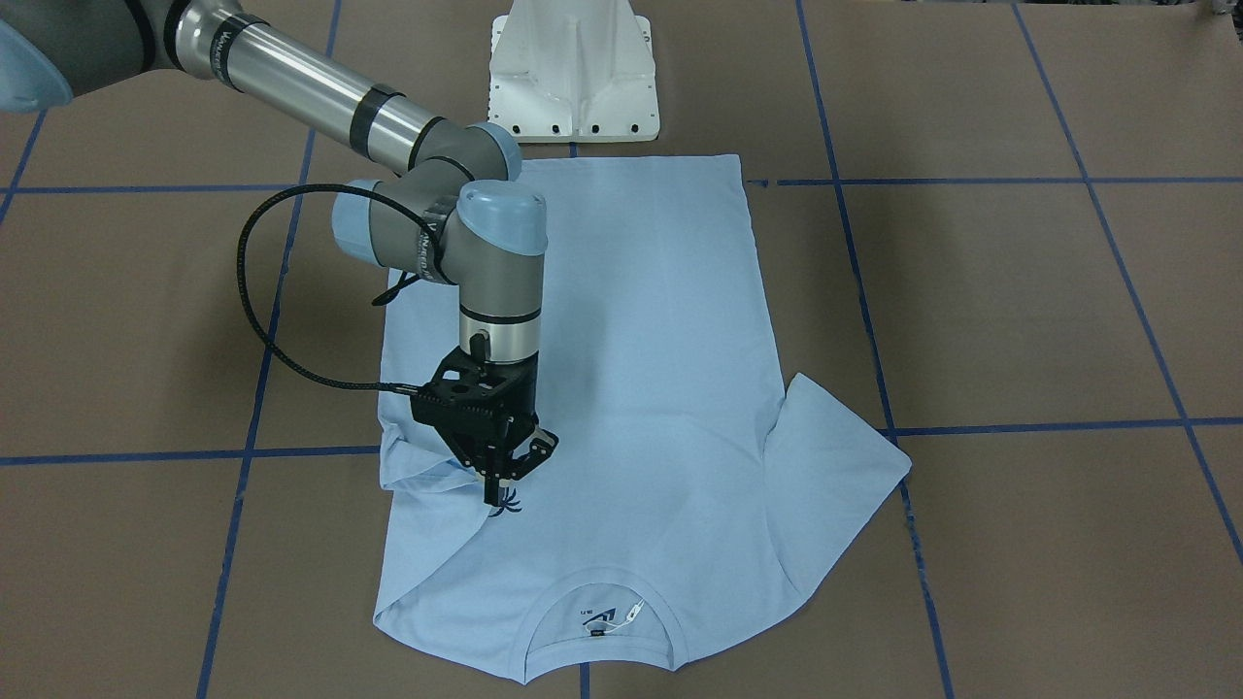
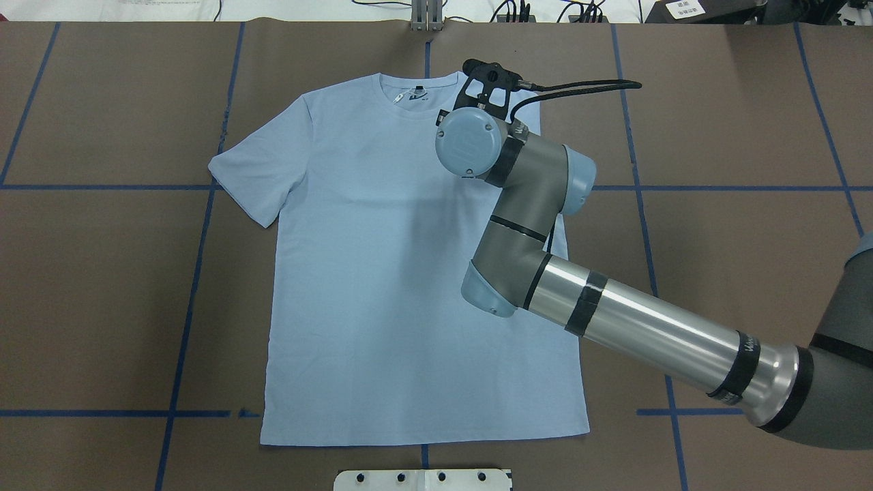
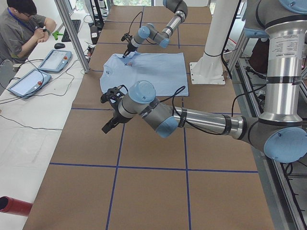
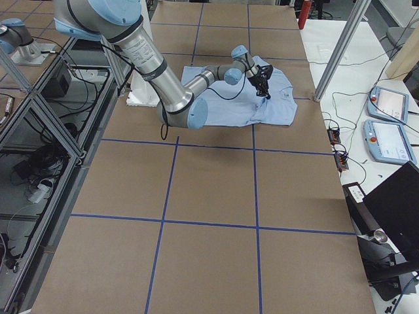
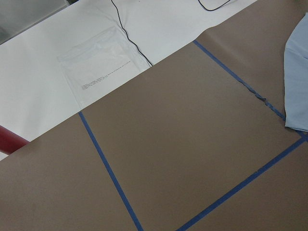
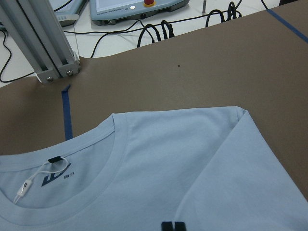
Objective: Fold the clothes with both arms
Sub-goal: 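Reach the right gripper to the sleeve nearest it and fold it inward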
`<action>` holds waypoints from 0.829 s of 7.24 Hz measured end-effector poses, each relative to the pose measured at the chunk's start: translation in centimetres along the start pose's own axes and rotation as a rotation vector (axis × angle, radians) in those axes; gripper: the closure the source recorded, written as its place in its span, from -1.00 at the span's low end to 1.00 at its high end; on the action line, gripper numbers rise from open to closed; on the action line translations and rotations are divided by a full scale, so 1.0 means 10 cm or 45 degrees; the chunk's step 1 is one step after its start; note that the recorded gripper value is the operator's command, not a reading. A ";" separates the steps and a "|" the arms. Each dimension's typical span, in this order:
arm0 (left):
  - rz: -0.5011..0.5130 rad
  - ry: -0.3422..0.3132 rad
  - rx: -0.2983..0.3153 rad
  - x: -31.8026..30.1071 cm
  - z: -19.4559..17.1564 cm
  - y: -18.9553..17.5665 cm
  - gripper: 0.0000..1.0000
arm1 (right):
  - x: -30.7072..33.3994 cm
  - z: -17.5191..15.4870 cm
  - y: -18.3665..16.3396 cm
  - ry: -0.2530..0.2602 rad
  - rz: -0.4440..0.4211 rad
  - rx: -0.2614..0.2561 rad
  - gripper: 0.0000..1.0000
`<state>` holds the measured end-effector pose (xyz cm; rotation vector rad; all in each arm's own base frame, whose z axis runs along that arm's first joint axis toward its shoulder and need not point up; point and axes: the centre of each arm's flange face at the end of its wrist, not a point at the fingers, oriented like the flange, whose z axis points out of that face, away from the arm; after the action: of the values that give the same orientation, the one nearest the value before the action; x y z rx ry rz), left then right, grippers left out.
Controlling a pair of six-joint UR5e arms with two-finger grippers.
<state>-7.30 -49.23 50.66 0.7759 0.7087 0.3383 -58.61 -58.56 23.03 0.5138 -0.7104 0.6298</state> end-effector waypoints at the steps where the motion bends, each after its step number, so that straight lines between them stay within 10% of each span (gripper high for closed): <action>1: 0.000 0.000 0.000 0.00 0.00 0.00 -1.00 | -0.05 0.07 0.03 0.024 0.054 0.033 0.88; 2: 0.001 0.000 0.001 0.00 0.00 0.00 -1.00 | -0.04 0.13 0.03 0.042 0.081 0.062 -0.98; 6: 0.004 0.001 0.009 0.01 -0.01 -0.04 -1.00 | 0.02 0.17 -0.23 0.051 -0.154 0.008 -1.00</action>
<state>-7.22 -49.37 50.30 0.7835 0.7098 0.3392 -57.66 -61.22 23.80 0.5446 -0.6347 0.5283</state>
